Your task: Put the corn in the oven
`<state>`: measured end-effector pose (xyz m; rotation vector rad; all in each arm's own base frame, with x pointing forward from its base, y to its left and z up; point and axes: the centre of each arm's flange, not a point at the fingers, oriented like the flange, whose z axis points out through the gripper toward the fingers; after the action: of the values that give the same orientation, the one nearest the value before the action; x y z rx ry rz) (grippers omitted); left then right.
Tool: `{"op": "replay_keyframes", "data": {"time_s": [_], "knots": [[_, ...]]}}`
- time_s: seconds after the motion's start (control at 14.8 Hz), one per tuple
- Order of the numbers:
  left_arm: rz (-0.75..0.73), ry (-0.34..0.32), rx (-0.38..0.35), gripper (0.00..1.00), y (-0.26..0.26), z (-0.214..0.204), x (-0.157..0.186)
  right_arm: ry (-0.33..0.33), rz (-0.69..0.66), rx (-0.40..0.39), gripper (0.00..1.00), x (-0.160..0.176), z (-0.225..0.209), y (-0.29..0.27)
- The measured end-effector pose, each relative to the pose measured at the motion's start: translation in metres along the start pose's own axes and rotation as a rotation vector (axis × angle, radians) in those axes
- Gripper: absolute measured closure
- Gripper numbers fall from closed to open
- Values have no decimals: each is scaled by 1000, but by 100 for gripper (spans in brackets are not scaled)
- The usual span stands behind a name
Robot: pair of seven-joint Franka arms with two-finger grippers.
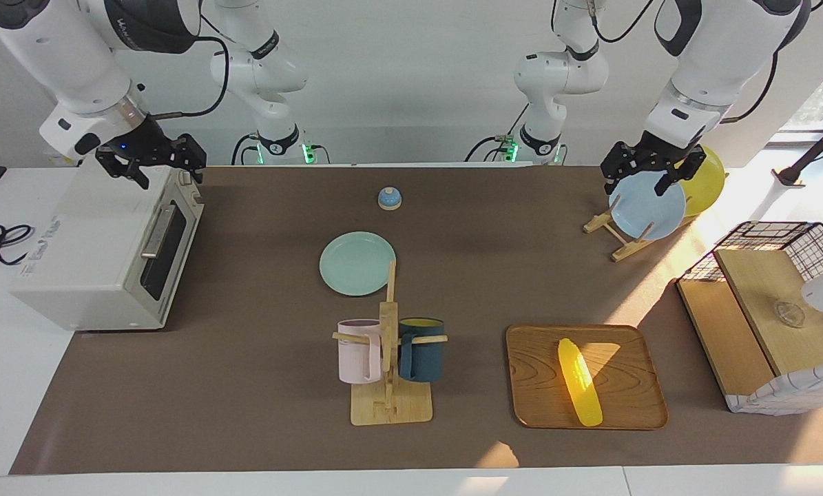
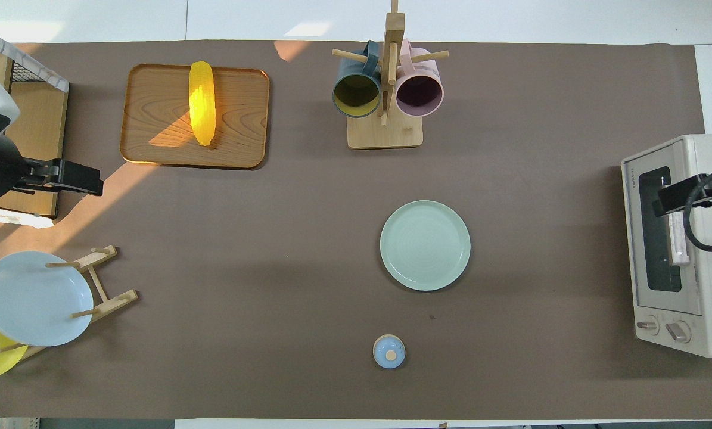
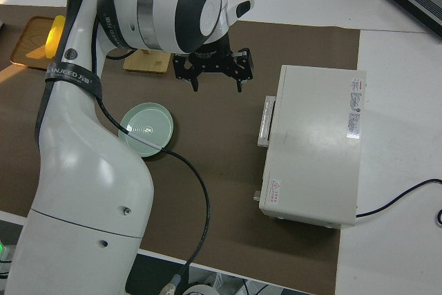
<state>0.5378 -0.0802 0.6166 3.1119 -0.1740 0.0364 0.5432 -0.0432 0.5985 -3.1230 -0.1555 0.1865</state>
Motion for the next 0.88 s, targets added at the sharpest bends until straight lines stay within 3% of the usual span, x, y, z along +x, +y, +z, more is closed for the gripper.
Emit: {"op": "replay_keyframes", "data": {"time_s": [0.27,0.54,0.61,0.88], "knots": [[-1,8,-15,0,2,15,12,33,22,-4,53,2,30,13],[-5,-11,-35,0,3,64,46,30,10,-105,94,11,59,24],[-3,-27,-39,0,5,81,58,15,6,-123,99,14,68,27],[12,-22,-55,0,18,145,117,-26,16,-164,99,22,102,47]]}}
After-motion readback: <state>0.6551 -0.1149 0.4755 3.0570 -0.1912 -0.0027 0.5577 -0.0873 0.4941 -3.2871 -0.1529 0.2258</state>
